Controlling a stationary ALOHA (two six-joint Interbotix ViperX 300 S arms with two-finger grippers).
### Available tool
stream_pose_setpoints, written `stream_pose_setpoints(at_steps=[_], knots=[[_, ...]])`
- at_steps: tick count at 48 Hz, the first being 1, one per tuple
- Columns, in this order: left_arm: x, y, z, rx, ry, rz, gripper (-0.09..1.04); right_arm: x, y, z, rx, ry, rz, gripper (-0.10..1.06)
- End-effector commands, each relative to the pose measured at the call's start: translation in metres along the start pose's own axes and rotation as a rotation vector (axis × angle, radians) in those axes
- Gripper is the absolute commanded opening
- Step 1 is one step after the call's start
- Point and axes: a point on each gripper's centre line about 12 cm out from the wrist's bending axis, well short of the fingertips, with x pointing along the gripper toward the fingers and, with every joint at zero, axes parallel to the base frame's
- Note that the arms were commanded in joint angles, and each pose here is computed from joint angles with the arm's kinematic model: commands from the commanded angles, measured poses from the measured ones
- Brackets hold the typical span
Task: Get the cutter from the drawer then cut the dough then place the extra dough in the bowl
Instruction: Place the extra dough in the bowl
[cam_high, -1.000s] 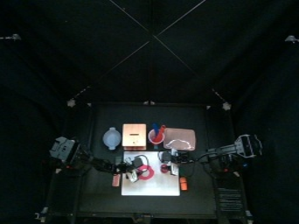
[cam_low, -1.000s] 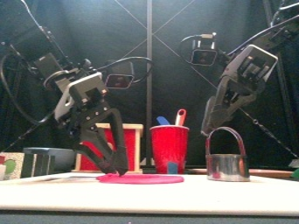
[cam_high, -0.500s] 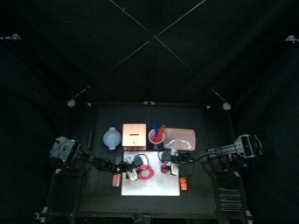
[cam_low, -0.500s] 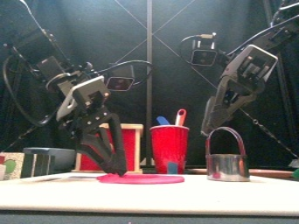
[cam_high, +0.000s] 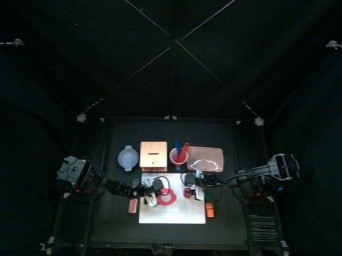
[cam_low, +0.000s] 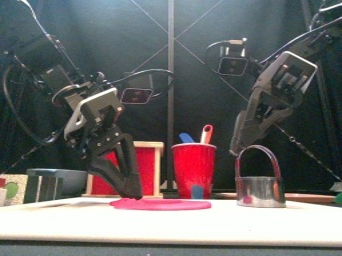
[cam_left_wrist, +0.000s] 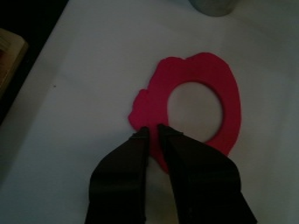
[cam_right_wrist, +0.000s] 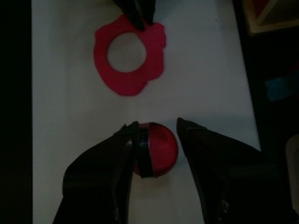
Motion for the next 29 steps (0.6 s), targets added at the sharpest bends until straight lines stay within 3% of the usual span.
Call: stream_pose_setpoints(at_steps=[1,10,18,29], knots=[[-0.002,-0.002,0.003,0.020,-0.013,-0.012,0.55,-0.003,0.000,0.008,0.002,-0.028,0.002,0.77],[-0.012,-0.012,0.016,0.112,-0.077,-0.049,0.55,-0.002,0.001,0.007,0.002,-0.023,0.003,0.77],[-0.035,-0.023,0.043,0.219,-0.202,-0.093,0.55,-0.001,0.001,0.006,0.002,-0.018,0.002,0.77],[-0.068,-0.022,0.070,0.342,-0.380,-0.068,0.55,-0.001,0.000,0.007,0.002,-0.019,0.001,0.77]])
